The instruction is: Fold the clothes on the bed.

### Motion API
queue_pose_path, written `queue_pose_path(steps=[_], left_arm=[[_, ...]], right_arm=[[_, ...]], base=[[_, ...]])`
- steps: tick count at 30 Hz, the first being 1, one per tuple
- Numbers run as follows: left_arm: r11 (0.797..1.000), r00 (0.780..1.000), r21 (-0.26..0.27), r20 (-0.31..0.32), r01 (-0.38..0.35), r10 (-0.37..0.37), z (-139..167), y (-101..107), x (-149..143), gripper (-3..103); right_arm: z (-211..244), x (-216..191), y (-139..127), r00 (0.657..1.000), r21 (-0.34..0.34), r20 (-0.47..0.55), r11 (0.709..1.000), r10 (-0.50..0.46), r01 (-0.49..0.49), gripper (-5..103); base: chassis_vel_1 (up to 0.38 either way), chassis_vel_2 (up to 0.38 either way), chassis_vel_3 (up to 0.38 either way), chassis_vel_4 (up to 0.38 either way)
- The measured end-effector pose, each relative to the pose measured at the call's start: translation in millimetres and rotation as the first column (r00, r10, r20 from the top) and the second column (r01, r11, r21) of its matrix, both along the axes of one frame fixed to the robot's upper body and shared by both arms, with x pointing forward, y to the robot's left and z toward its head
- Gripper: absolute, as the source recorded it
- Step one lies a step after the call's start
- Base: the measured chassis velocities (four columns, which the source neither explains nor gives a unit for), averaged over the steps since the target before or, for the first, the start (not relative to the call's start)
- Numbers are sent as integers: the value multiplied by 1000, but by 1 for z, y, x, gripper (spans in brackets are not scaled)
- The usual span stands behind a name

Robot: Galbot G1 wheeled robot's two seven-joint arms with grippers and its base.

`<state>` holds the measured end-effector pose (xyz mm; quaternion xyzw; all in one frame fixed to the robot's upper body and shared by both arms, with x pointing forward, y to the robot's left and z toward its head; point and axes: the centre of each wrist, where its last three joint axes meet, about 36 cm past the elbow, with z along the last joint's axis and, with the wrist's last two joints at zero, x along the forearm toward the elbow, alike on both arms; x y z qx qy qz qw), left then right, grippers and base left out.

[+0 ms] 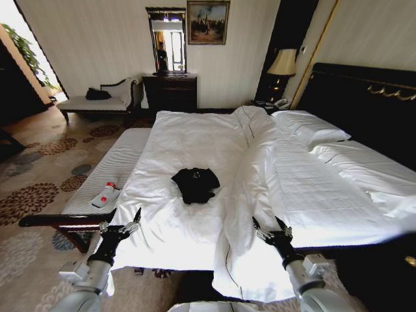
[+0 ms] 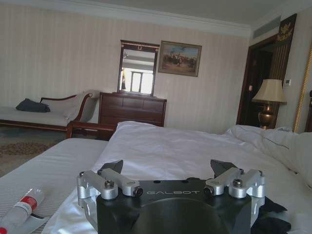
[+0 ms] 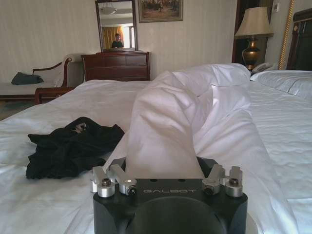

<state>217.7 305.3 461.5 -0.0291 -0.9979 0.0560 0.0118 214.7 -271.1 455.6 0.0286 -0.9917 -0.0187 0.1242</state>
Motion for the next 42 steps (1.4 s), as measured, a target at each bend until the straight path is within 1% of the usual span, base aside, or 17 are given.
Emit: queue_pose_path(steps=[3,4,5,6,9,11,15,17,18,19,20,23,30,34,39,40,42], left_arm=[[1000,1000,-3,-1,-3,3,0,0,0,100],[1000,1000,-3,-1,-4,4,0,0,-1,100],[1000,1000,-4,-1,-5,5,0,0,-1,100],[1000,1000,-4,-1,-5,5,0,0,-1,100],[1000,1000,-6,0,-8,8,-1,-1,-1,100],[1000,1000,-6,0,-8,8,-1,0,-1,100],[1000,1000,-8,0,-12,12,-1,-1,-1,100],[1000,1000,-8,0,-12,12,-1,-1,-1,100],[1000,1000,-9,0,-14,14,-1,-1,-2,100],[1000,1000,-9,0,-14,14,-1,-1,-2,100],[1000,1000,-10,0,-14,14,-1,-1,-2,100],[1000,1000,-11,0,-17,17,-1,-1,-2,100],[1000,1000,-13,0,-21,21,-2,-1,-2,100],[1000,1000,-14,1,-22,22,-2,-1,-2,100],[1000,1000,-12,4,-23,23,-1,-1,-2,100],[1000,1000,-12,4,-23,23,-1,-1,-2,100],[1000,1000,-13,8,-25,25,-1,-1,-1,100]], right_arm=[[2,-1,2,1000,14,-2,1000,-4,4,63],[2,-1,3,1000,15,0,1000,-5,5,63],[2,-1,3,1000,16,0,1000,-5,5,57],[2,-1,3,1000,16,0,1000,-5,5,57],[2,-1,4,1000,14,-2,1000,-5,5,41],[2,-1,4,1000,14,-3,1000,-5,5,41],[1,-2,5,1000,15,-3,1000,-5,5,19],[1,-2,6,1000,15,-3,1000,-5,5,19],[1,-2,6,1000,15,-2,1000,-5,5,9],[1,-2,6,1000,14,-2,1000,-5,5,9],[0,-3,6,1000,14,-2,1000,-6,6,3],[1,-3,6,1000,14,0,1000,-7,7,1],[7,-4,8,1000,29,16,999,-15,14,1],[13,-2,4,999,46,31,998,-32,31,1],[29,5,-24,991,50,75,993,-109,105,1],[29,5,-24,991,50,75,993,-109,105,1],[34,11,-40,980,57,100,985,-171,166,1]], base=[[0,0,0,0],[0,0,0,0],[0,0,0,0],[0,0,0,0],[0,0,0,0],[0,0,0,0],[0,0,0,0],[0,0,0,0],[0,0,0,0],[0,0,0,0],[0,0,0,0],[0,0,0,0],[0,0,0,0],[0,0,0,0],[0,0,0,0],[0,0,0,0],[0,0,0,0]])
